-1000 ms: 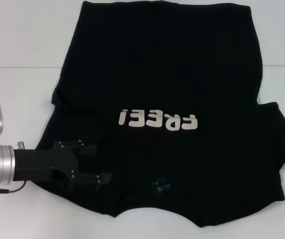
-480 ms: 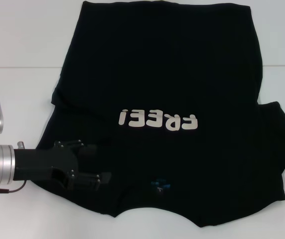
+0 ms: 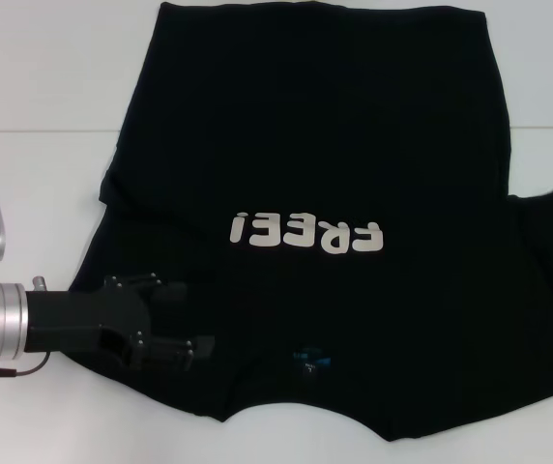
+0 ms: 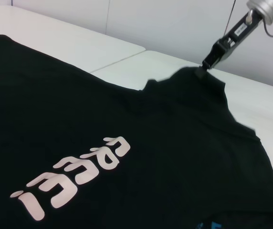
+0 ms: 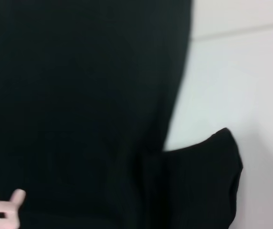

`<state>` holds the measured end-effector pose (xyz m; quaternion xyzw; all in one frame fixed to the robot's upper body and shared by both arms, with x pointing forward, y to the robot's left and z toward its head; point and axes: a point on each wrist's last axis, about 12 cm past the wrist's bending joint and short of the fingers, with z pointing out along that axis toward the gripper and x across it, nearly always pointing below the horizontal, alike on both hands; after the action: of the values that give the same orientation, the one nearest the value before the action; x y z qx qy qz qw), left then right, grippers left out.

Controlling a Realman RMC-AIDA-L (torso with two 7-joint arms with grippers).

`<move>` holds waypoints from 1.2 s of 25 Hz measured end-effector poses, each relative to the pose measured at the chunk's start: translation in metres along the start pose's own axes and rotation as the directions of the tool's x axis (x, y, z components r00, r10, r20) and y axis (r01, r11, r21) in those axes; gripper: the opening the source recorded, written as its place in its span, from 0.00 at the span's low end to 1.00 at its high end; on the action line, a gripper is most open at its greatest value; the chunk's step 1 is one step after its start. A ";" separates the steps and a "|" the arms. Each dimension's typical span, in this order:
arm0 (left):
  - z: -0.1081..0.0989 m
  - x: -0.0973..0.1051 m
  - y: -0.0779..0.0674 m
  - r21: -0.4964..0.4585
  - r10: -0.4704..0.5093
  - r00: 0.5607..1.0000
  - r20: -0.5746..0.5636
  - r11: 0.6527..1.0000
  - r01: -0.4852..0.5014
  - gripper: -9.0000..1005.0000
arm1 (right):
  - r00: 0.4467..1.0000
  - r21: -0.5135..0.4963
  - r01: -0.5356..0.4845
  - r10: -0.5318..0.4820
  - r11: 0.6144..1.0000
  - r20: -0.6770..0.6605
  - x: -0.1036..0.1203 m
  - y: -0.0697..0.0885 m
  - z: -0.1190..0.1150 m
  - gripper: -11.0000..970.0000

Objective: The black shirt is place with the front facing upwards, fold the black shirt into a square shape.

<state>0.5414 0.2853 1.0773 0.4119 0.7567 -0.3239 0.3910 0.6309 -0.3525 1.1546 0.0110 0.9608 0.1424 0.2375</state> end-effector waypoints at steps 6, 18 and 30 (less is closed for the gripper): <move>0.000 0.001 0.000 -0.002 -0.002 1.000 -0.001 1.000 0.002 0.92 | 0.992 -0.055 0.121 -0.122 0.991 -0.011 -0.017 0.037 0.003 0.05; 0.000 0.000 0.000 -0.004 -0.013 1.000 0.004 1.000 0.013 0.92 | 0.942 -0.131 0.321 -0.331 0.938 -0.058 -0.017 0.112 0.031 0.09; -0.008 -0.001 0.004 -0.027 -0.104 0.993 0.052 0.994 0.105 0.92 | 0.969 -0.358 0.247 -0.236 0.900 0.076 0.011 0.089 0.038 0.27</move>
<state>0.5428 0.2932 1.0809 0.3574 0.7719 -0.3429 0.3985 0.6345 -0.2565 1.1426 -0.1503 0.9077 0.2876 0.2659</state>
